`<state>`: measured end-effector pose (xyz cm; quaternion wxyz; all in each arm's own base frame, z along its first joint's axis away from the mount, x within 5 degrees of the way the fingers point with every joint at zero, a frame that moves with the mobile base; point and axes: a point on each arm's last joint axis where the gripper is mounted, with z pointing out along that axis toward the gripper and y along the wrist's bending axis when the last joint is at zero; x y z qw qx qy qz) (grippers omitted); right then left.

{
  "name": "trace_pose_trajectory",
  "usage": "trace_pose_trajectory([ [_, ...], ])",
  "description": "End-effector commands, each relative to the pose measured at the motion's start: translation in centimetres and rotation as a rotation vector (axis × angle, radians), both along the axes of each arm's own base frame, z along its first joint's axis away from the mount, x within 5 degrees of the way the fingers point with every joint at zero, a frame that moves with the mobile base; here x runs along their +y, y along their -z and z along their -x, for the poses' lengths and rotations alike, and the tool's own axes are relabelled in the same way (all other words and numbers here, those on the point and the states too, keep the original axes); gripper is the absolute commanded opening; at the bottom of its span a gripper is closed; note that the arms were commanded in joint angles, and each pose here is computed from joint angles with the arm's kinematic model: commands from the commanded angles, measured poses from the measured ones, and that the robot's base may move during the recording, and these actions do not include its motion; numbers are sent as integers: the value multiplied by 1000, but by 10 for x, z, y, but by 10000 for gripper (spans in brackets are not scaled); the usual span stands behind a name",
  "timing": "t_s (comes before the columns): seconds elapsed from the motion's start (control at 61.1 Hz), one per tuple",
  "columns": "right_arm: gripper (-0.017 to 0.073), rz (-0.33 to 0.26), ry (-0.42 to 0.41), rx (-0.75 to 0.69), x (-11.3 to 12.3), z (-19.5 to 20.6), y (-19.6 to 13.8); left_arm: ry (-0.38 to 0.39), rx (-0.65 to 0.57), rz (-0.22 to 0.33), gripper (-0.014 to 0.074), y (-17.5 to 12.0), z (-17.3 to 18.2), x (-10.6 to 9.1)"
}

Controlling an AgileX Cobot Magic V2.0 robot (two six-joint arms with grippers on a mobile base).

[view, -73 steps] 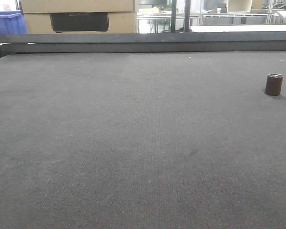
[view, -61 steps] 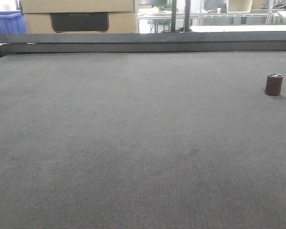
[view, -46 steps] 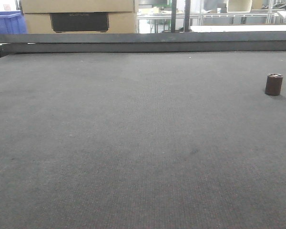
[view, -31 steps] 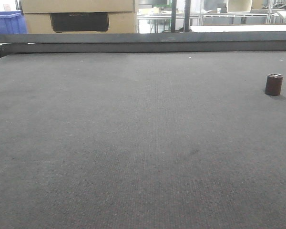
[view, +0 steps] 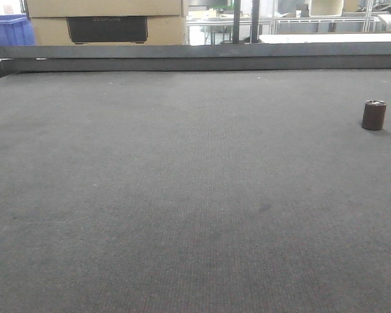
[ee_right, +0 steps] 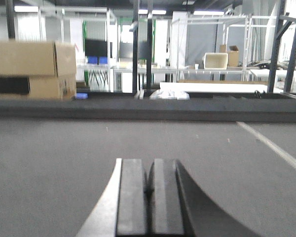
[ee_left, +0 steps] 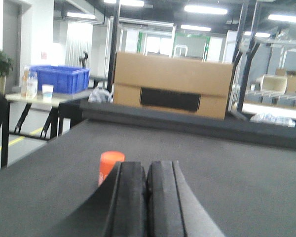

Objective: Place cylindrical capacitor in blue bin on shelf

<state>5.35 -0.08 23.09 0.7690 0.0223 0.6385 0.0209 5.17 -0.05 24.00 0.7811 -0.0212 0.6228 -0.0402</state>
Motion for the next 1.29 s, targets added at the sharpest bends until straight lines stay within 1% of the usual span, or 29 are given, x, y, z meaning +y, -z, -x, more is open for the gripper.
trace_pose_trajectory([
  [0.0, -133, -31, -3, -122, 0, 9, -35, 4, -55, -8, -111, -26, 7, 0],
  [0.016, -133, -32, -7, -136, 0, 12, -44, 4, -57, -18, -111, -33, 8, 0],
  [0.098, -122, -27, -26, -155, 2, 25, -74, 7, 9, -59, -111, -56, 12, -1],
  [0.164, -76, -22, -43, -115, 3, 29, -95, 7, 53, -82, -111, -78, 16, -2],
  [0.196, -29, -20, -48, -110, 4, 30, -106, 7, 75, -89, -111, -85, 16, -2],
  [0.278, 138, -19, -53, -78, 4, 24, -125, 11, 126, -94, -109, -103, 15, -2],
  [0.344, 327, -19, -52, -48, 4, 13, -136, 13, 147, -94, -73, -115, 10, -2],
  [0.376, 409, -20, -52, -29, 4, 6, -140, 13, 155, -95, -36, -119, 7, -2],
  [0.409, 464, -20, -52, -14, 4, 1, -143, 14, 164, -95, 0, -121, 4, -2],
  [0.442, 508, -20, -52, 7, 4, -6, -144, 14, 172, -95, 43, -123, 1, -2],
  [0.458, 536, -21, -52, 25, 4, -11, -145, 14, 180, -95, 79, -124, -1, -2],
  [0.491, 566, -22, -50, 45, 4, -18, -144, 15, 192, -96, 132, -124, -4, -2],
  [0.507, 577, -22, -49, 62, 4, -23, -143, 15, 199, -96, 175, -124, -6, -3],
  [0.573, 570, -24, -45, 106, 4, -39, -139, 17, 223, -95, 304, -123, -12, -3],
  [0.606, 570, -26, -41, 130, 4, -50, -137, 18, 235, -95, 384, -122, -14, -3],
  [0.671, 570, -24, -36, 168, 3, -65, -132, 18, 241, -95, 488, -121, -16, -3],
  [0.737, 570, -18, -29, 220, 3, -82, -124, 18, 243, -95, 564, -121, -16, -3],
  [0.786, 570, -15, -24, 276, 2, -98, -113, 20, 243, -96, 603, -121, -16, -3],
  [0.884, 570, 15, -11, 368, 1, -125, -86, 34, 244, -97, 602, -121, -16, -4],
  [1.031, 570, 21, 26, 417, -2, -169, -38, 44, 253, -99, 602, -119, -17, -5],
  [1.113, 570, 33, 42, 416, -3, -189, -19, 44, 254, -99, 602, -119, -17, -5],
  [1.211, 570, 78, 47, 357, -3, -212, 3, 44, 254, -99, 602, -119, -17, -5],
  [1.277, 570, 92, 54, 309, -4, -225, 18, 43, 254, -101, 602, -119, -17, -5],
])
